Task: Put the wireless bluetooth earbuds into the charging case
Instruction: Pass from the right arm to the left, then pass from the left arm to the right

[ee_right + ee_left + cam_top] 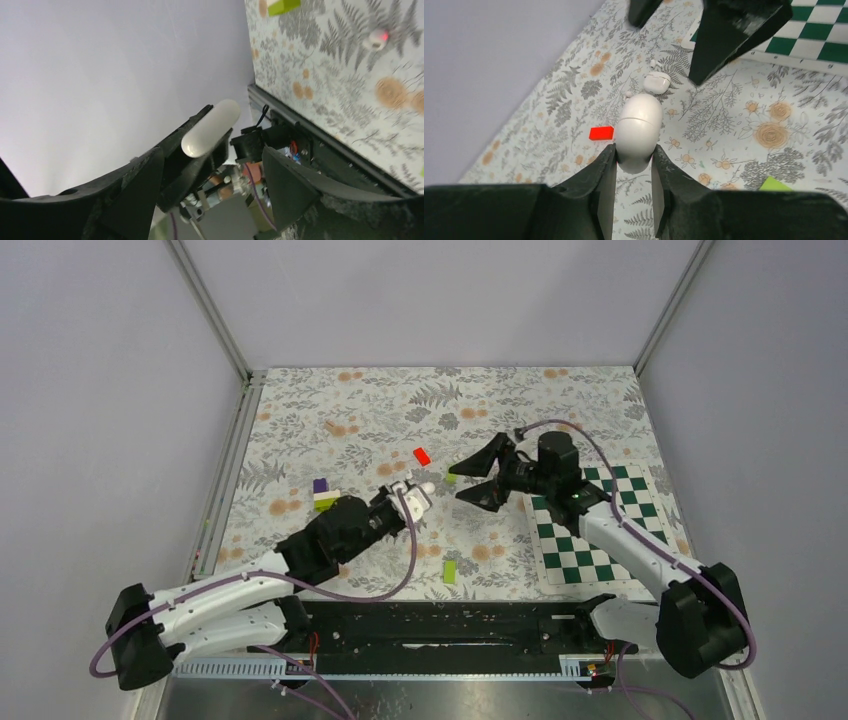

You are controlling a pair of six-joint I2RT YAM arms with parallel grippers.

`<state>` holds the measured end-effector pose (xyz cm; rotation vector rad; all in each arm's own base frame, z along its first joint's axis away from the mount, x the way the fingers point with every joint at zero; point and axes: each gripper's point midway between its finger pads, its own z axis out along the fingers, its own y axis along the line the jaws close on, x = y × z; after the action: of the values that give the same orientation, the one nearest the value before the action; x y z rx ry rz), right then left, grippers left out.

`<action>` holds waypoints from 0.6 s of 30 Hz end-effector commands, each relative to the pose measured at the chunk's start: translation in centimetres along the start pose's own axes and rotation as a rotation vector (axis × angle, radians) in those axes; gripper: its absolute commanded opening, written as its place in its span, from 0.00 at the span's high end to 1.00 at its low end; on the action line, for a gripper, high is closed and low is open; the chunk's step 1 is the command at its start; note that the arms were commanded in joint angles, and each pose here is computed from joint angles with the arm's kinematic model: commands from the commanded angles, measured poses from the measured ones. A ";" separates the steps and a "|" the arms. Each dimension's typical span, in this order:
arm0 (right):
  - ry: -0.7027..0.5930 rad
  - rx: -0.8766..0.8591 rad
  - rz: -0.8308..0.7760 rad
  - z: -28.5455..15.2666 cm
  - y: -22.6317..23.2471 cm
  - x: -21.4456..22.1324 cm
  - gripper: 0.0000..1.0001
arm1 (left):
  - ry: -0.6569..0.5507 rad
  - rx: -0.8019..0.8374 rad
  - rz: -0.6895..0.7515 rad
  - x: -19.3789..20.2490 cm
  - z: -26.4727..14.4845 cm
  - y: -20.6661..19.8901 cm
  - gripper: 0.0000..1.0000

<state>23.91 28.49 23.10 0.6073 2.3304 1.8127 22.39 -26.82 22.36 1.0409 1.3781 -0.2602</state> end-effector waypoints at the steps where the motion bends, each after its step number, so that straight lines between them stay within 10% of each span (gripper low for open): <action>1: -0.069 -0.063 -0.260 -3.5 2.7 -1.1 0.22 | 0.034 0.041 -0.301 -2.0 -1.8 1.0 1.00; 8: -0.111 0.003 -0.629 -6.5 2.8 -0.1 0.43 | 0.290 0.223 -0.770 -2.4 -2.6 1.7 1.00; 18: -0.187 -0.292 -0.842 -7.5 5.8 1.4 0.36 | 0.158 0.728 -1.131 -8.9 -1.9 -0.5 1.00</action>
<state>21.41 22.73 29.15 -0.1093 1.8922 1.4758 21.74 -27.55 25.21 0.6793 2.0788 -1.2237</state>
